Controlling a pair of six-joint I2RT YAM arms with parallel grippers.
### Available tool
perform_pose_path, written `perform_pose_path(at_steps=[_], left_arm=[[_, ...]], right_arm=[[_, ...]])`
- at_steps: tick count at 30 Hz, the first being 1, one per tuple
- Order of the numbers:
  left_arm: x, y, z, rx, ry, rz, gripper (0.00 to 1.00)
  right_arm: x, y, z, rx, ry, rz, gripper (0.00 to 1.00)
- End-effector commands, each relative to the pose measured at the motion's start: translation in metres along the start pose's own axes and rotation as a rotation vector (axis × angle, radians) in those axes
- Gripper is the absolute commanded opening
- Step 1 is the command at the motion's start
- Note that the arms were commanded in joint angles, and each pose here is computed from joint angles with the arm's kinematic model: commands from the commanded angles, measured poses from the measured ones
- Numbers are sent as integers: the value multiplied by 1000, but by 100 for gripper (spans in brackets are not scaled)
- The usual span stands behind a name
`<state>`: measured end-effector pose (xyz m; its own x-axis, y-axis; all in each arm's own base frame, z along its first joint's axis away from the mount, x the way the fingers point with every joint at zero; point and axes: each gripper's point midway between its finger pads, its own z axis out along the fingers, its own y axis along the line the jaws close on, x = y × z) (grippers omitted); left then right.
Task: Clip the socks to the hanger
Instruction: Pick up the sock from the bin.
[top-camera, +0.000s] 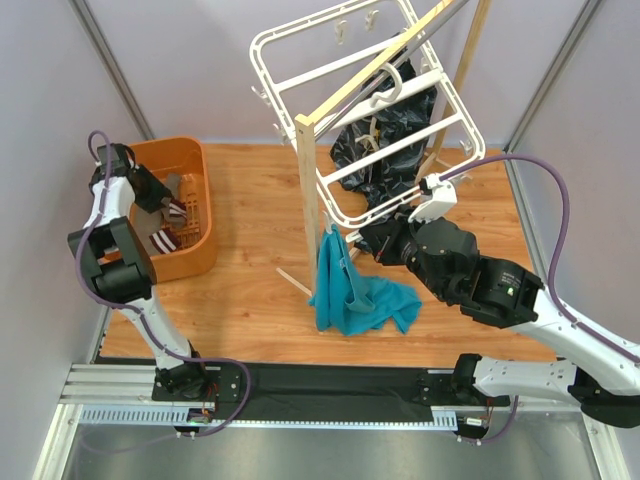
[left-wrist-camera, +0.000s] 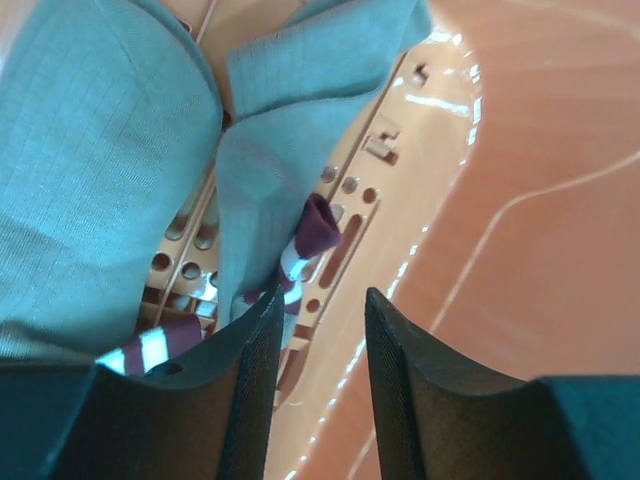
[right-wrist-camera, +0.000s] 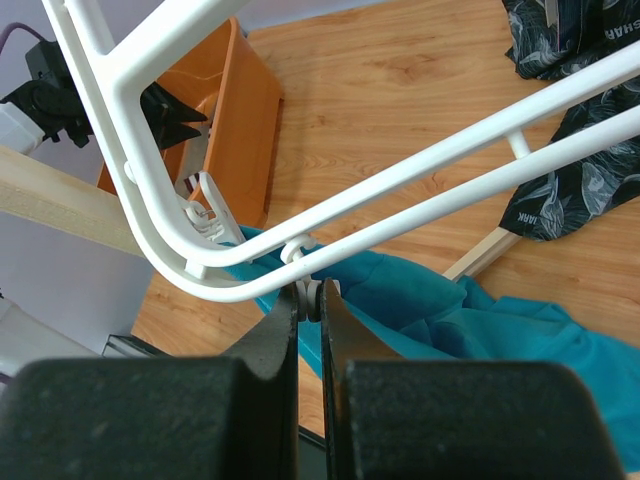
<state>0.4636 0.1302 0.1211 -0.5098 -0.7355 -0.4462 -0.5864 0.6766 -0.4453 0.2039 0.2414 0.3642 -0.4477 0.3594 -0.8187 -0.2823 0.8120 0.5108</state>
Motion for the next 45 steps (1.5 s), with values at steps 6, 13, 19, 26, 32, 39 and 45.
perform_pose_path(at_steps=[6, 13, 19, 26, 32, 39, 45], left_arm=[[5, 2, 3, 0, -17, 266, 40], [9, 15, 15, -27, -18, 349, 38], [6, 16, 23, -29, -11, 381, 38], [5, 17, 27, -35, -4, 378, 37], [-1, 15, 18, -46, -50, 367, 37], [9, 6, 32, 31, -14, 353, 34], [21, 10, 39, 34, 16, 322, 26]], right_arm=[[8, -9, -2, 21, 36, -34, 0], [10, -11, -2, 26, 43, -31, 0], [10, -12, -1, 30, 45, -25, 0], [10, -12, 0, 31, 49, -17, 0], [11, -12, 1, 36, 54, -16, 0], [10, -11, 3, 36, 52, -18, 0], [10, -12, 3, 39, 50, -13, 0]])
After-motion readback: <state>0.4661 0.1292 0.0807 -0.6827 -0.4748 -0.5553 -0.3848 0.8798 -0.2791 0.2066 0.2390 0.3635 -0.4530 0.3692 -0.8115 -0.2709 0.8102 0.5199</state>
